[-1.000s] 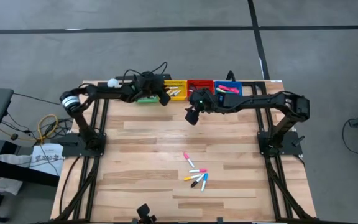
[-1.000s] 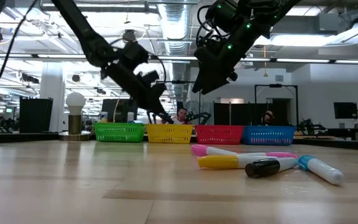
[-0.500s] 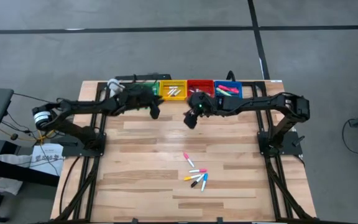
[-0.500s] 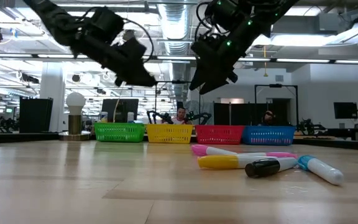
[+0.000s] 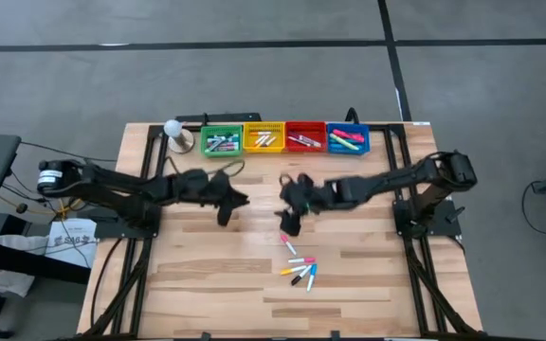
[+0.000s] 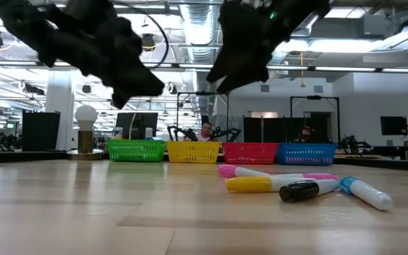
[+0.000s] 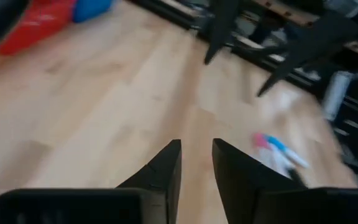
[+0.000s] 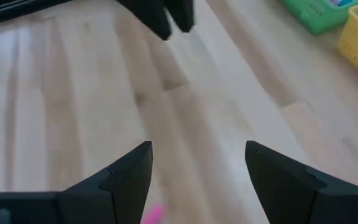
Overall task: Pick & Place Markers
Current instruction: Put the pink highlighter pen into the yellow basket
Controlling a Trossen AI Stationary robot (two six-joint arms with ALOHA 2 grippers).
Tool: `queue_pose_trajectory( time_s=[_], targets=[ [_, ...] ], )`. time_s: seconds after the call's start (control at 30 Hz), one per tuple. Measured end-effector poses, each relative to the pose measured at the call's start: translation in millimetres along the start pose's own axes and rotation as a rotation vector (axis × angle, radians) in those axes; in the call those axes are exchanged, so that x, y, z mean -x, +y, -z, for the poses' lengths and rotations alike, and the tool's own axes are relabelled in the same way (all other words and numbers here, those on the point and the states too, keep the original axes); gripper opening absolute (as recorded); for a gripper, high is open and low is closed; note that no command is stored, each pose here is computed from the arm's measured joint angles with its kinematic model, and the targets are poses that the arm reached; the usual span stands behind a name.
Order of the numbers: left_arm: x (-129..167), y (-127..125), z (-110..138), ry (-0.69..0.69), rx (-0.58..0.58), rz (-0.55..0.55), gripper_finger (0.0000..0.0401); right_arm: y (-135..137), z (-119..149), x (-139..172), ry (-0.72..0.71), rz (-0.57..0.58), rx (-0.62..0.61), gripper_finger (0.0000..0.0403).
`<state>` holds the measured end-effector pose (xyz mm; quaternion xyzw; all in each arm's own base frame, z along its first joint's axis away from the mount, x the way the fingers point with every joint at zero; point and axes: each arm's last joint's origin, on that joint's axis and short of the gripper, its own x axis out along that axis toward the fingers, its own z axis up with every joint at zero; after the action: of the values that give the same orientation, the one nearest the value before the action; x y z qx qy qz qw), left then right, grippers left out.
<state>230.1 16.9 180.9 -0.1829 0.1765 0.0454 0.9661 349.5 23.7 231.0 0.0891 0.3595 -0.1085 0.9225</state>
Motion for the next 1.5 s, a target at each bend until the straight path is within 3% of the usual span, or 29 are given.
queue_pose_trajectory(
  time_s=[0.2,0.33,0.53,0.63,0.9,1.0,1.17,1.3,1.5],
  targets=[
    [7,-44,12,0.017,0.089,0.114,0.0079,47,17,13,-0.04,0.02,-0.154,0.0224],
    [16,-76,29,0.005,0.094,0.101,0.0064,72,31,23,-0.028,-0.014,-0.268,0.0209],
    [37,-117,53,-0.007,0.109,0.127,0.0033,106,49,37,-0.047,-0.052,-0.289,0.0189],
    [48,-132,62,0.017,0.139,0.198,0.002,115,56,39,-0.041,-0.075,-0.281,0.0185],
    [61,-149,74,0.168,0.138,0.412,0.001,122,71,8,-0.007,-0.058,-0.536,0.0183],
    [60,-148,72,0.118,0.098,0.383,0.0019,129,74,-1,0.008,-0.119,-0.518,0.0178],
    [60,-149,66,0.006,-0.055,0.371,0.0048,144,55,10,-0.162,-0.276,-0.383,0.017],
    [59,-148,63,-0.046,-0.106,0.333,0.0076,139,47,9,-0.147,-0.234,-0.33,0.0161],
    [61,-151,57,-0.111,-0.052,0.343,0.0096,127,36,5,-0.074,-0.164,-0.307,0.0141]
  ],
)
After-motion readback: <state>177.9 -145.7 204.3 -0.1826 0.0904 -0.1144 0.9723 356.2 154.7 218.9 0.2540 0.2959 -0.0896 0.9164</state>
